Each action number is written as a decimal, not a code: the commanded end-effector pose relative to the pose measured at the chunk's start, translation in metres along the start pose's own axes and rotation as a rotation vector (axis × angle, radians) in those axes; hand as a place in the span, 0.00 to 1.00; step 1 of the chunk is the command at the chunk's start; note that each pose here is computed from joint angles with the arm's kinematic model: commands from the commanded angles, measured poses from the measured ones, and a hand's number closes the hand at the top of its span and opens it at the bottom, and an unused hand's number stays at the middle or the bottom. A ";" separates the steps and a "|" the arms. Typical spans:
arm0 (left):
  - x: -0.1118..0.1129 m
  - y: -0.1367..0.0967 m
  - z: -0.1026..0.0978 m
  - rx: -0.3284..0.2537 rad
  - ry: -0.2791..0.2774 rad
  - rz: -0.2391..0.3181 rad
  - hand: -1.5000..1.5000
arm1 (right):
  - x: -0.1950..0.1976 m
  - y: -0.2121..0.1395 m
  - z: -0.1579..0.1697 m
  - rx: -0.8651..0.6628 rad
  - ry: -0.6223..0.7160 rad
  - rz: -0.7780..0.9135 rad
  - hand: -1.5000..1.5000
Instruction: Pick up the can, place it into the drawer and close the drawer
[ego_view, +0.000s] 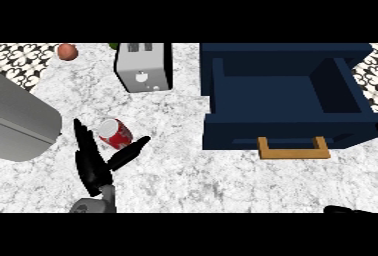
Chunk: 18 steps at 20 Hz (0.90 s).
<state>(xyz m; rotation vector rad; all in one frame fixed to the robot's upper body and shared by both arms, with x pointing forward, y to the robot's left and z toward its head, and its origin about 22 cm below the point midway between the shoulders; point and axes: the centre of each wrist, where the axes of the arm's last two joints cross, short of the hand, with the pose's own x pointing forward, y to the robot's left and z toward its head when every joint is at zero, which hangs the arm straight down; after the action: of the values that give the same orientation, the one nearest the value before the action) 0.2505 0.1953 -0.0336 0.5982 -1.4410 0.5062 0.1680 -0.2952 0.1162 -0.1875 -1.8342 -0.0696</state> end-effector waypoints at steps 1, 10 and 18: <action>-0.017 0.000 0.002 0.026 0.015 0.012 0.00 | 0.011 0.012 -0.001 -0.019 -0.005 -0.003 0.00; -0.065 0.012 -0.011 0.049 0.061 0.000 0.00 | 0.029 0.003 -0.002 -0.004 -0.006 0.015 0.00; -0.088 0.025 -0.032 0.075 0.064 0.035 0.00 | 0.016 -0.020 0.005 0.001 0.016 0.020 0.00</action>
<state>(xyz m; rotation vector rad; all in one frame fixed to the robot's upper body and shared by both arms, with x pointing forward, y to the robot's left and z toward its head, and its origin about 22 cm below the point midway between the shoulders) 0.2553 0.2310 -0.1106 0.6018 -1.3840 0.5821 0.1655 -0.3019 0.1256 -0.1995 -1.8353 -0.0636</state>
